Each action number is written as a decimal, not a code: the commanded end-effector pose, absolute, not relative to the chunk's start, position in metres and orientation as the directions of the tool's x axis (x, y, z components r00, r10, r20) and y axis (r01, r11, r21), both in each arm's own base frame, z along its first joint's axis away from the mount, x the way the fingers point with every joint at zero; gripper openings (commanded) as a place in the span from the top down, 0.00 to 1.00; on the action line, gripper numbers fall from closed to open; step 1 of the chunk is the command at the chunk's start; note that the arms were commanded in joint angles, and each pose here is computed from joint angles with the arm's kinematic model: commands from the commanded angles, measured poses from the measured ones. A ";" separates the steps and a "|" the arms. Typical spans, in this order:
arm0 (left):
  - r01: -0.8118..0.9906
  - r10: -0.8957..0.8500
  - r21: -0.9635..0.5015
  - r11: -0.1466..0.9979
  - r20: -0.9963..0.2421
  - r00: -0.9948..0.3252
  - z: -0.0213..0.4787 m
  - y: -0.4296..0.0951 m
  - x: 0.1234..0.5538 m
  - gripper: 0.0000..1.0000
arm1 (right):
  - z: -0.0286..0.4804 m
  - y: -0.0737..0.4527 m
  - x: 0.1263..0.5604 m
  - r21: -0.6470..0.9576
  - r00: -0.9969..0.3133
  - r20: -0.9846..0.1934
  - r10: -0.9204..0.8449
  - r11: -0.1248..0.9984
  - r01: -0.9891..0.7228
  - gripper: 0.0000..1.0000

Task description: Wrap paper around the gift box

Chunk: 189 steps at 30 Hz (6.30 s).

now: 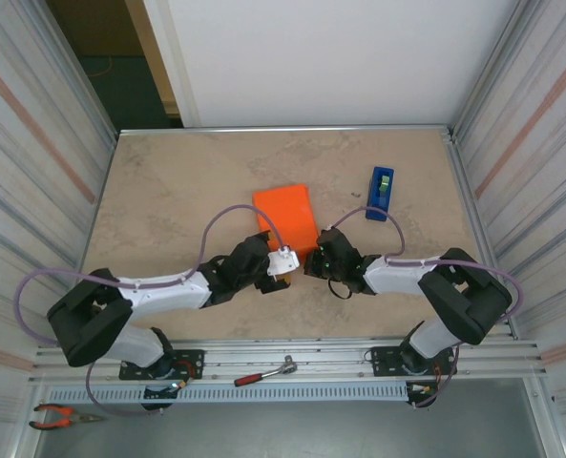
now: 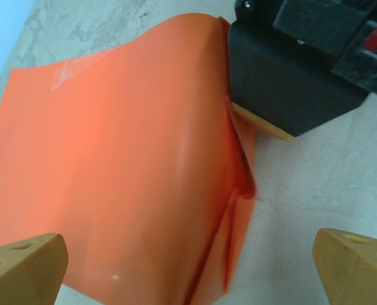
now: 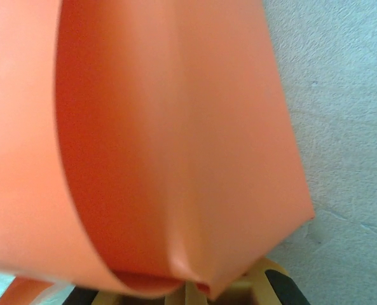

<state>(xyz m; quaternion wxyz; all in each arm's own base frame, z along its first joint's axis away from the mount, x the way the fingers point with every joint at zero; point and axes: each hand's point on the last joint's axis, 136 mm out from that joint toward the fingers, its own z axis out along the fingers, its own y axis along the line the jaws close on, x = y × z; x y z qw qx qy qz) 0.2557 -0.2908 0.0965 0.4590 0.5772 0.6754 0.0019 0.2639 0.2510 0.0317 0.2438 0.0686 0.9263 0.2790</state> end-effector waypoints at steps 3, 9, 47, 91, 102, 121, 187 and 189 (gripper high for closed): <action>0.691 0.790 0.646 0.324 -0.587 0.178 0.107 -0.301 0.273 0.01 | 0.046 0.256 0.273 0.569 -0.859 -0.437 0.265 0.821 -0.036 1.00; 0.706 0.787 0.639 0.304 -0.587 0.192 0.100 -0.311 0.274 0.01 | 0.045 0.256 0.274 0.569 -0.860 -0.435 0.268 0.822 -0.031 1.00; 0.772 0.844 0.552 0.316 -0.535 0.036 0.067 -0.304 0.287 0.41 | 0.058 0.248 0.274 0.593 -0.853 -0.427 0.301 0.805 -0.013 1.00; 0.789 0.856 0.523 0.322 -0.516 -0.007 0.061 -0.303 0.290 0.45 | 0.117 0.011 0.454 0.774 -0.663 -0.242 0.709 0.553 0.309 0.60; 0.793 0.858 0.519 0.318 -0.514 -0.008 0.060 -0.304 0.290 0.46 | 0.089 0.012 0.459 0.804 -0.680 -0.182 0.710 0.506 0.313 0.65; 0.796 0.860 0.518 0.314 -0.511 -0.006 0.059 -0.304 0.289 0.46 | 0.081 0.021 0.454 0.842 -0.701 -0.146 0.698 0.460 0.283 0.69; 0.800 0.865 0.518 0.302 -0.501 -0.003 0.057 -0.305 0.284 0.46 | 0.137 0.042 0.403 0.936 -0.621 -0.098 0.778 0.284 0.209 1.00; 0.801 0.866 0.517 0.301 -0.500 -0.003 0.056 -0.305 0.284 0.46 | 0.132 0.044 0.399 0.933 -0.618 -0.086 0.782 0.280 0.225 1.00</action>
